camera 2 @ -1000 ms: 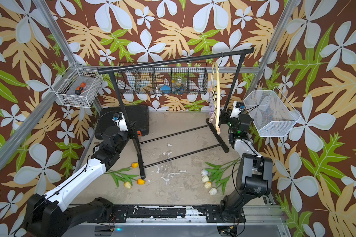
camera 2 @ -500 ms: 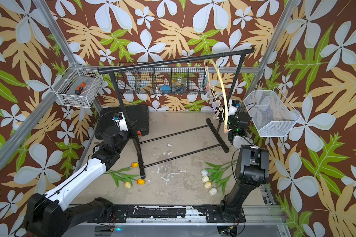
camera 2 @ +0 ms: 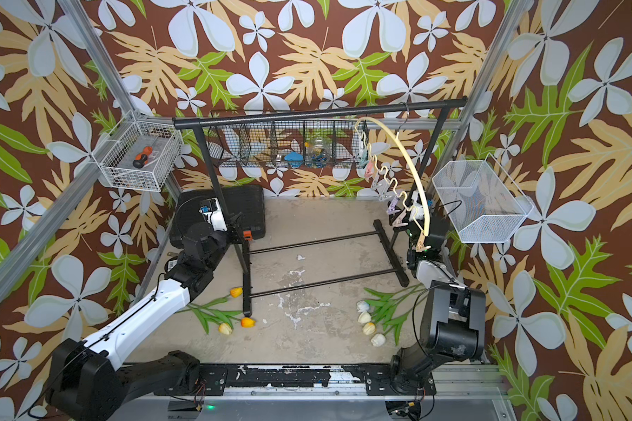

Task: Dry the flowers on a clothes hanger
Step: Adjust the clothesline at the center of the board.

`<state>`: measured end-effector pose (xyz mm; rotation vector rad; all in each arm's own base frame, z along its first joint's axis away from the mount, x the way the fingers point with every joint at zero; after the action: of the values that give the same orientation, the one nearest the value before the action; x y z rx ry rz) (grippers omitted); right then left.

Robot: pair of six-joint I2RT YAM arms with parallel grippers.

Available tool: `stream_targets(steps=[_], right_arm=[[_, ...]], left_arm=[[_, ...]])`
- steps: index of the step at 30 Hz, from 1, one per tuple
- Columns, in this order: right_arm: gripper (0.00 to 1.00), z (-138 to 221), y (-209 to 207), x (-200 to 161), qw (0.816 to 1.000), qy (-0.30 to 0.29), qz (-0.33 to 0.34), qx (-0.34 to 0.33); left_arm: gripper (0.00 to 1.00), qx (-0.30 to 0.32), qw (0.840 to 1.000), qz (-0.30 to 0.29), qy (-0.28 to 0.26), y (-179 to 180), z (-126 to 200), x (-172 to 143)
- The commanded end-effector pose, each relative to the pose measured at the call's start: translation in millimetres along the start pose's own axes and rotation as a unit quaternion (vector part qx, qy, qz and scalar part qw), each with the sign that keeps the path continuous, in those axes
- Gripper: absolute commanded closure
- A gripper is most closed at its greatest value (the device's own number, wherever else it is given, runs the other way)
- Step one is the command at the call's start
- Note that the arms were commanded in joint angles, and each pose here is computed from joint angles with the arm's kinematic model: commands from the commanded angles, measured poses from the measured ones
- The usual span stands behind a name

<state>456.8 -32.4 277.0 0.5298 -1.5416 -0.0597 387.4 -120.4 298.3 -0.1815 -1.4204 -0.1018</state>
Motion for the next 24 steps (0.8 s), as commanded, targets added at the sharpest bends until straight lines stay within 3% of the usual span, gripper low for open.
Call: stream_targets(steps=[1,19,24], right_arm=[[0.38,9,16,0,1.0,0.005,0.009,0.028],[0.34,48,19,-6,0.999,0.019,0.012,-0.032],[0.29,57,20,-10,0.999,0.027,0.008,-0.044]], left_arm=[[0.85,-0.037,0.999,-0.009,0.011,-13,-2,-5],[0.78,-0.036,0.999,0.008,0.025,-12,2,-14],[0.68,-0.036,0.999,0.013,0.028,-12,3,-14]])
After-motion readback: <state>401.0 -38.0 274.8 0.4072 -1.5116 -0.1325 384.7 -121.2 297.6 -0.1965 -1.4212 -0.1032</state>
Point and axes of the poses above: each gripper's point midway between its finger pads, its own z axis back along the fingers, its own y axis along the line the jaws close on, x = y × z, the point moved 1 cm from there along z, back along the fingers, and after that the axes turned 13 degrees about -z, right-handed, at the moved point
